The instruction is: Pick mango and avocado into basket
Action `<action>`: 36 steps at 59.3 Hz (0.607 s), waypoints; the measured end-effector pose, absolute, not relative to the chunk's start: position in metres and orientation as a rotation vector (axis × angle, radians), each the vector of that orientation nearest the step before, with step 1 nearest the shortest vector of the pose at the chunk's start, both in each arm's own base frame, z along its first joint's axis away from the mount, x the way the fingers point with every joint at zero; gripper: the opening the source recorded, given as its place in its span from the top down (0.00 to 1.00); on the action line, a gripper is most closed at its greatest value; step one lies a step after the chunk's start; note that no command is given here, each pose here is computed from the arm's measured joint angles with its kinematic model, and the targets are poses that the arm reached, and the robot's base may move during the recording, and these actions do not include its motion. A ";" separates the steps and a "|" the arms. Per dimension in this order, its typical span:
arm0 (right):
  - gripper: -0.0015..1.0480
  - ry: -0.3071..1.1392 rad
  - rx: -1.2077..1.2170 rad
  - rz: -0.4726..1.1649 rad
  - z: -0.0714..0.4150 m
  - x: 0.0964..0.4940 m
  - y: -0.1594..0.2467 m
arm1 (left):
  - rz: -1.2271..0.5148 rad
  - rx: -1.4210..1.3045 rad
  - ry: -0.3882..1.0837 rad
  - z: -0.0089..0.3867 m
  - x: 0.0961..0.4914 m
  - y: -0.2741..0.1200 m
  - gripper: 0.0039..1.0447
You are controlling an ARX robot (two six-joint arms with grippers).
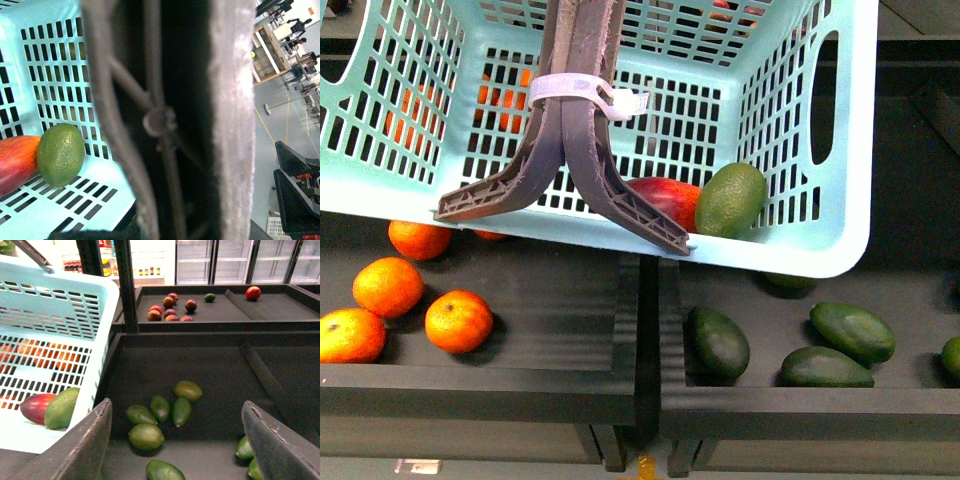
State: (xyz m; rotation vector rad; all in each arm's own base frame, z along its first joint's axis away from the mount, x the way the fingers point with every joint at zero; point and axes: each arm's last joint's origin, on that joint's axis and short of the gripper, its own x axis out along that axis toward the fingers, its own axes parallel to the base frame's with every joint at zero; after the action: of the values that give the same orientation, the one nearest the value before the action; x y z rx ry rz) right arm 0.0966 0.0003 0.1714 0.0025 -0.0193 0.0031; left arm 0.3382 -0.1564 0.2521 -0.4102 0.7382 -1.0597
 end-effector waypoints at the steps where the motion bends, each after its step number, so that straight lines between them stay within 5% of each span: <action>1: 0.09 -0.019 0.003 0.002 0.171 0.097 0.000 | -1.059 -0.410 0.738 0.252 0.338 -0.156 0.89; 36: 0.08 -0.020 0.003 0.001 0.171 0.096 0.000 | -1.052 -0.408 0.739 0.251 0.338 -0.157 0.89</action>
State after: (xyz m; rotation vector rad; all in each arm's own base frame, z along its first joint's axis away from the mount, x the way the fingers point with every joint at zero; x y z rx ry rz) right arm 0.0964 0.0002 0.1714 0.0025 -0.0200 0.0008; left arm 0.3385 -0.1568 0.2513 -0.4079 0.7388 -1.0519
